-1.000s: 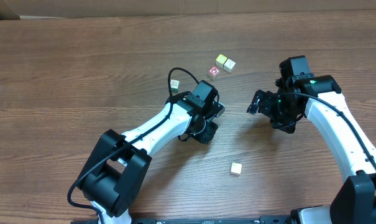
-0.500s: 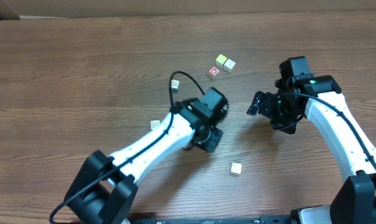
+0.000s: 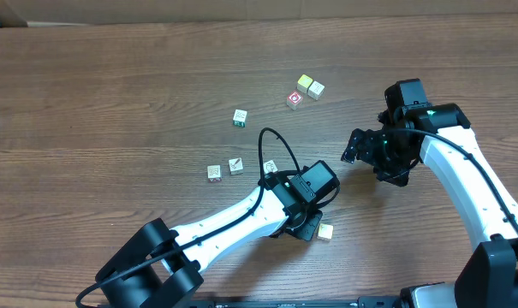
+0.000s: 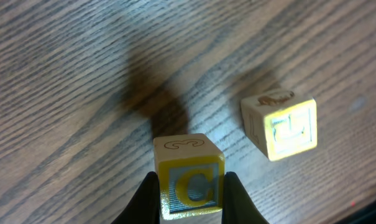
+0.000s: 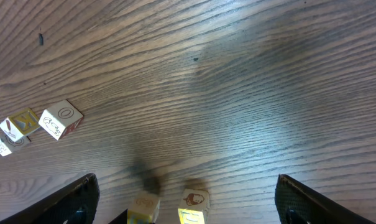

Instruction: Flip 5 blocks

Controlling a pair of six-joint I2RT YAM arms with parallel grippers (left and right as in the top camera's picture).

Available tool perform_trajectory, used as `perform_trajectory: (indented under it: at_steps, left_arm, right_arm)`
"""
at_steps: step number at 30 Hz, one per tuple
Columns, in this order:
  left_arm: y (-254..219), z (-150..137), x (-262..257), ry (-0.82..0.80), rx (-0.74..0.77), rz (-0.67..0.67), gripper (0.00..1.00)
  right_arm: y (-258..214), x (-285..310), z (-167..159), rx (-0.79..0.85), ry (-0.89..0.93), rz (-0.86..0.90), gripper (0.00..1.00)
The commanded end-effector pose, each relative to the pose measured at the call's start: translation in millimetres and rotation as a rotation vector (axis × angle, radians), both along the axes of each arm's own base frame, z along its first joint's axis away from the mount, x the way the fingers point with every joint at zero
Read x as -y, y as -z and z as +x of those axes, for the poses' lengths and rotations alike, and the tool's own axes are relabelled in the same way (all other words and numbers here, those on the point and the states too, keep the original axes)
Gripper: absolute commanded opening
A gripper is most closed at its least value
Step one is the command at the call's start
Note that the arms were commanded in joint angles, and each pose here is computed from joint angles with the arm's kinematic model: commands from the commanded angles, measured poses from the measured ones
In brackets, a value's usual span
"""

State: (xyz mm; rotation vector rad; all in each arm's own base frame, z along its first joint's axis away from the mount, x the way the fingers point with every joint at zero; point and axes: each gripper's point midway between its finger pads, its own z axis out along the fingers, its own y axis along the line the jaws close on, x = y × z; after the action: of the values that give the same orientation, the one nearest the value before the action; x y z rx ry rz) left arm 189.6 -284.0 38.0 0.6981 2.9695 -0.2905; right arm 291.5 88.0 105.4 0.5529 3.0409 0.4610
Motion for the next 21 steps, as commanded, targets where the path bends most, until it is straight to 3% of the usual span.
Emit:
perform_trajectory:
  at_steps: [1, 12, 21]
  left_arm:
    - [-1, -1, 3, -0.079, -0.013, -0.028, 0.04]
    - [11, -8, 2, -0.172, -0.06, -0.04, 0.04]
    - [10, -12, 15, -0.153, -0.043, -0.071, 0.07]
  right_arm:
    - [-6, -1, 6, 0.025, -0.008, 0.004, 0.91]
    - [-6, -1, 6, 0.026, -0.008, 0.004, 0.91]
    - [-6, -1, 6, 0.026, -0.008, 0.004, 0.91]
